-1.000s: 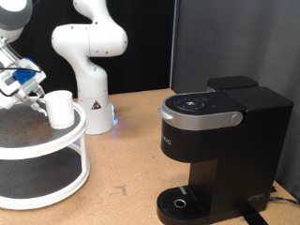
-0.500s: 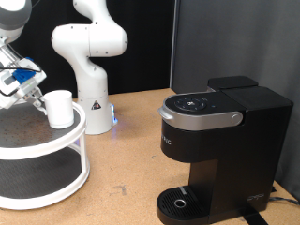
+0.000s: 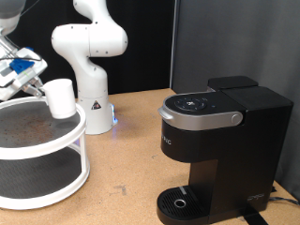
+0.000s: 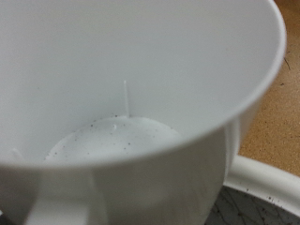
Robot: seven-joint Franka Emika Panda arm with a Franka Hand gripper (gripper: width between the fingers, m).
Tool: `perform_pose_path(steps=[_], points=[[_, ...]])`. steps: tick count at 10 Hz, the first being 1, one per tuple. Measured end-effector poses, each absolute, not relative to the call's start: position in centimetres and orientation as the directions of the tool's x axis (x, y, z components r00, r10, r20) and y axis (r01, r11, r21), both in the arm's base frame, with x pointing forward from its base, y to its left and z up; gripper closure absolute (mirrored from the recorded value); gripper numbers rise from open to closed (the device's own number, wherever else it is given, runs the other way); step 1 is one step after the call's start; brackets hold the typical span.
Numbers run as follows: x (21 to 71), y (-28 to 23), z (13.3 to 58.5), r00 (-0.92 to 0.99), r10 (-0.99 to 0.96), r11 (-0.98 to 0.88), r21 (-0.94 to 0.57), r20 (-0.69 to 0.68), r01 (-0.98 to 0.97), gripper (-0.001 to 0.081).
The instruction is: Make a cup of coffee with the keurig machine
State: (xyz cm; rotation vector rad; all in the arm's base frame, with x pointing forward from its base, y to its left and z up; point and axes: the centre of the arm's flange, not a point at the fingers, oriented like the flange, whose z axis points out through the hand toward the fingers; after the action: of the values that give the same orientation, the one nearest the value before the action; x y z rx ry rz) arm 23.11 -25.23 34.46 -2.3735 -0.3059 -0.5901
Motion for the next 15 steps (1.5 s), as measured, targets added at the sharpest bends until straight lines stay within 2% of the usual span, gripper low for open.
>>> perform_pose_path(steps=[3,6,15], points=[[24.3,-24.6,37.5,0.88,0.054,-0.734,-0.58,0.471,0.355,0.0734],[24.9,-24.0,37.0,0.876,-0.009,-0.74,-0.593,0.482,0.318,0.0734],[34.5,-14.4,35.4,0.861,-0.099,-0.791,-0.564,0.499,0.235,0.0734]])
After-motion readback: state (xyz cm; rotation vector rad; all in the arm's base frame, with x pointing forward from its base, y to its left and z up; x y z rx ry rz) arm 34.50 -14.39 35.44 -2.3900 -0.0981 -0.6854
